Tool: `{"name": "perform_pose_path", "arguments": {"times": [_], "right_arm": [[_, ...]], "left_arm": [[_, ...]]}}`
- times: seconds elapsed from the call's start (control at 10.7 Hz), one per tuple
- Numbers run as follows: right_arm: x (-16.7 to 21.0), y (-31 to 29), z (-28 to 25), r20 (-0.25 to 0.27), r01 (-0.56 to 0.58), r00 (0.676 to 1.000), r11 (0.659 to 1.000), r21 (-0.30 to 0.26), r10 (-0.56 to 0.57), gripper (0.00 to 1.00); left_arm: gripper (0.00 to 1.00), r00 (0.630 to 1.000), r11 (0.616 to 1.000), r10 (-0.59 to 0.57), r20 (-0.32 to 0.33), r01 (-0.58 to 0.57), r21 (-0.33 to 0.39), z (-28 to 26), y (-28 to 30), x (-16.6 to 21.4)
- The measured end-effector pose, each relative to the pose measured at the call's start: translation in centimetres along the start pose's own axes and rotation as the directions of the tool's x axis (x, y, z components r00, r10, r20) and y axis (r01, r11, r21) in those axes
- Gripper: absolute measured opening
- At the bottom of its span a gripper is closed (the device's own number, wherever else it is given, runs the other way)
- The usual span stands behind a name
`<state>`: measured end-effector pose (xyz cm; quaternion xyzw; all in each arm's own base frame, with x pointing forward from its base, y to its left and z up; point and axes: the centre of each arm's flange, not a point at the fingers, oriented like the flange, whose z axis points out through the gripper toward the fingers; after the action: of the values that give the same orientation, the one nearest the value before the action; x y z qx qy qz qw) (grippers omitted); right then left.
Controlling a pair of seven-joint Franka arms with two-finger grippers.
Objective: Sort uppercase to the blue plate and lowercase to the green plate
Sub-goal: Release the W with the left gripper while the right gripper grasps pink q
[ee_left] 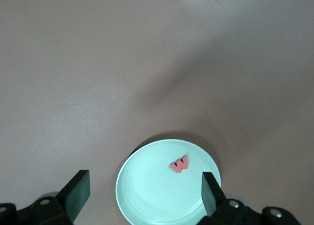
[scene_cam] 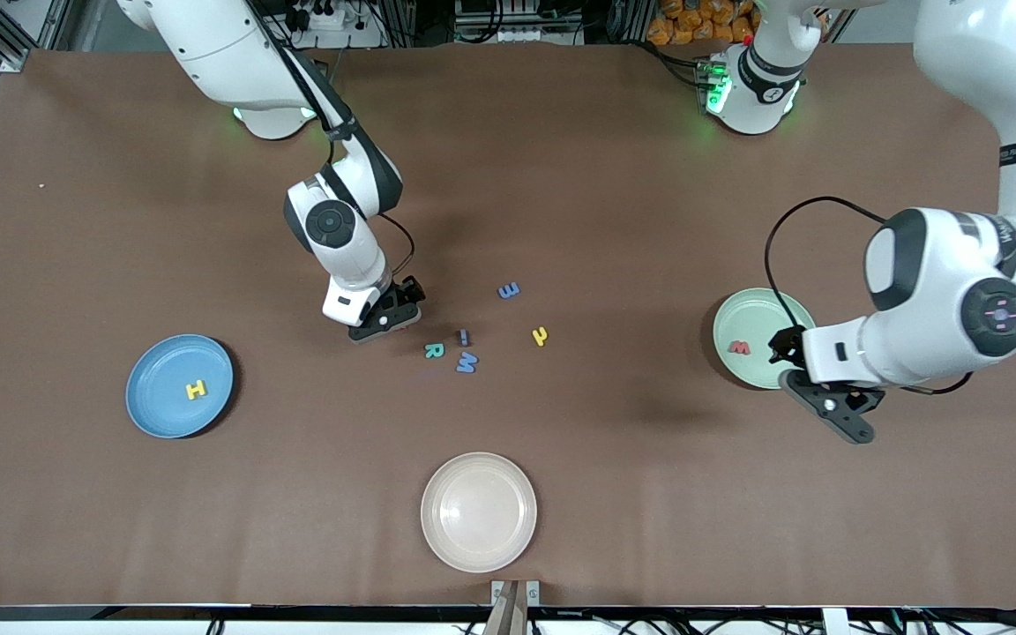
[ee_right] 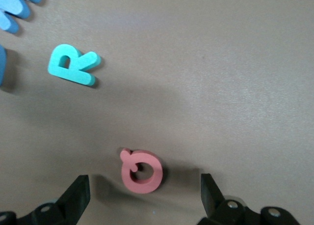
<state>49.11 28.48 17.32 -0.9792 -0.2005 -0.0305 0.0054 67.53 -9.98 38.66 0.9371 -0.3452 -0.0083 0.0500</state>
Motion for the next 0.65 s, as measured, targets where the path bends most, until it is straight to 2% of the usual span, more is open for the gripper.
{"name": "perform_pose_path", "arguments": {"times": [0.28,0.56,0.65], "right_arm": [[0.8,0.1,0.0,-0.009,-0.002,1.0,1.0,-0.001,0.002,1.0],[0.8,0.1,0.4,-0.006,0.003,1.0,1.0,-0.004,-0.003,0.98],[0.8,0.0,0.4,-0.007,0.015,1.0,1.0,-0.01,-0.016,0.86]], "left_arm": [[1.0,0.997,0.998,-0.07,-0.01,0.07,-0.008,-0.7,1.8,0.9],[1.0,0.967,0.968,-0.25,0.038,0.251,-0.024,-0.1,5.8,2.5],[1.0,0.947,0.947,-0.318,0.052,0.32,-0.028,0.1,7.0,3.0]]}}
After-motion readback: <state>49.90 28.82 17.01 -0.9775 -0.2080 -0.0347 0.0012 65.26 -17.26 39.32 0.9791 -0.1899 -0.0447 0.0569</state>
